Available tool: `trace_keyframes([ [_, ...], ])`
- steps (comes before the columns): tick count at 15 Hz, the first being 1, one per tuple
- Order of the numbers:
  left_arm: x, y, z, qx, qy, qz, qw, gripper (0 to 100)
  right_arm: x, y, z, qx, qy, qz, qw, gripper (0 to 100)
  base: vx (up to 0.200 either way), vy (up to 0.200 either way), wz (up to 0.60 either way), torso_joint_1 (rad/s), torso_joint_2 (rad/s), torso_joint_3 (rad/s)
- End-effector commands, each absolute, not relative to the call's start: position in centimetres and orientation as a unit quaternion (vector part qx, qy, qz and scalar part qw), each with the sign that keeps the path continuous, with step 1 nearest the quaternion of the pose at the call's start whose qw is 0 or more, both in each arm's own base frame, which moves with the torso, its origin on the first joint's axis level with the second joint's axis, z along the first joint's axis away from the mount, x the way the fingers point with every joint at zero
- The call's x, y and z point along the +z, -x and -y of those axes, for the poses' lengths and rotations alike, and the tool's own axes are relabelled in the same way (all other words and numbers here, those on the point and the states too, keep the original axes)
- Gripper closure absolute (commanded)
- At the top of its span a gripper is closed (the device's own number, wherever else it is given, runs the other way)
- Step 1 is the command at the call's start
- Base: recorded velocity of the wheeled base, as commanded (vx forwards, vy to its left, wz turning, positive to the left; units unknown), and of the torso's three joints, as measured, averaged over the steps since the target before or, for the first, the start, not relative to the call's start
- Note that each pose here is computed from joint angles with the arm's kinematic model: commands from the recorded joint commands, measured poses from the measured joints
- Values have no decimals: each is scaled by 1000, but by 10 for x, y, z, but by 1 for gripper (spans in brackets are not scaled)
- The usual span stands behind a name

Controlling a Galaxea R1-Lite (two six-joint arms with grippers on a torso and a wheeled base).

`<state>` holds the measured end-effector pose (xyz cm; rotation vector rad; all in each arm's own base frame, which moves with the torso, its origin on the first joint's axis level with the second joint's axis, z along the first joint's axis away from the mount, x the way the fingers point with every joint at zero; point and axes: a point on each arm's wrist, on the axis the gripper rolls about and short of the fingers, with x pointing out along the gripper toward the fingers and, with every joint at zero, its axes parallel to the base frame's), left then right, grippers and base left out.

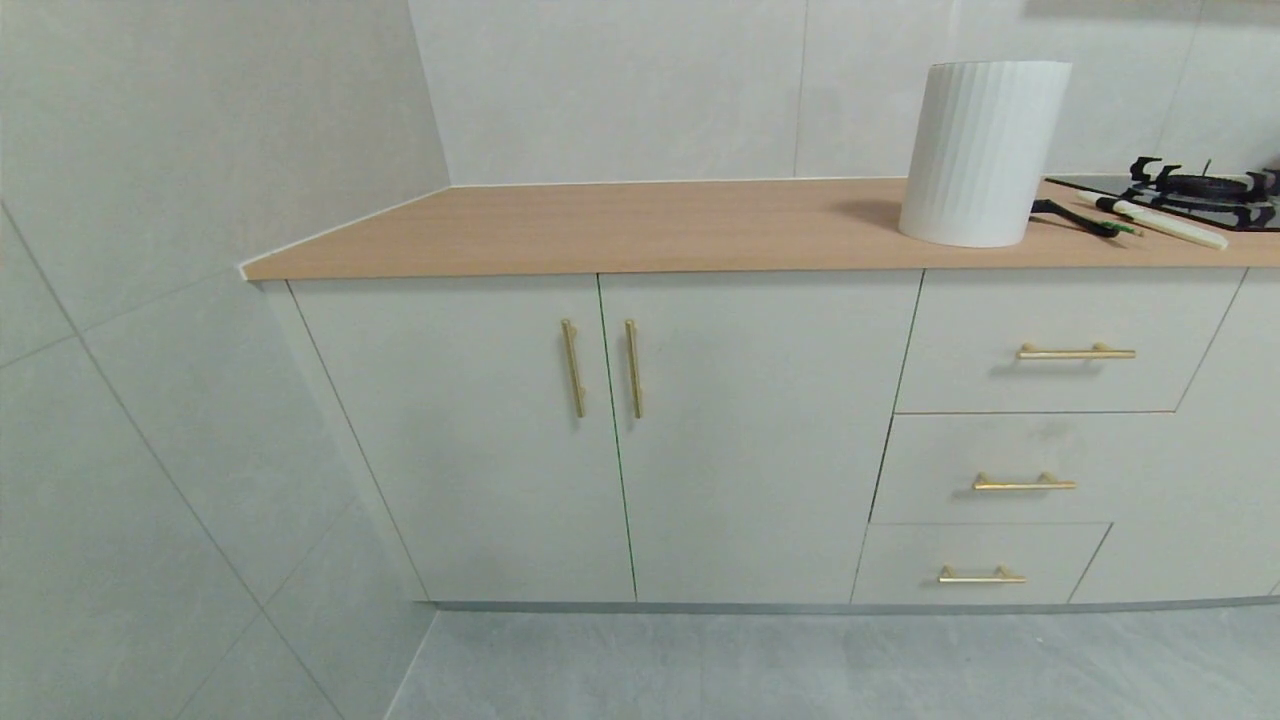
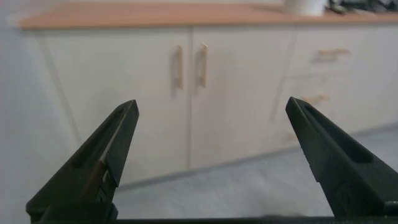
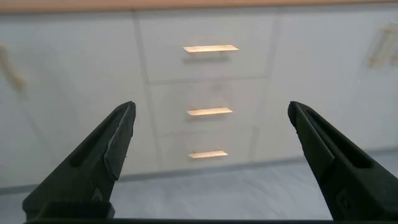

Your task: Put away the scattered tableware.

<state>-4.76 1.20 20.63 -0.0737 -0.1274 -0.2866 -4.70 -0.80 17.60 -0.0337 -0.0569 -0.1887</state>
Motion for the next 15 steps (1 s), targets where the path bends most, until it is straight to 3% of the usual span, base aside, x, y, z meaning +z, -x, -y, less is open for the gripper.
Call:
trace_keyframes([
  [1,189,65,-11,-105,19,102,989,0,159,72,6,-124,14,86,988,0,0,0,0,0,0,0],
  [2,181,61,-8,-68,1,92,993,0,151,67,6,-127,15,69,989,0,0,0,0,0,0,0],
  [5,169,64,-3,24,-1,96,995,0,129,52,7,-146,19,31,989,0,0,0,0,0,0,0],
  [8,137,53,-1,37,-4,66,997,0,102,34,6,-138,20,33,990,0,0,0,0,0,0,0],
  [10,115,41,-1,35,-8,31,999,0,84,23,3,-65,22,40,997,0,0,0,0,0,0,0],
  [15,75,23,-1,29,-17,-3,999,0,75,23,0,9,2,-3,1000,0,0,0,0,0,0,0],
])
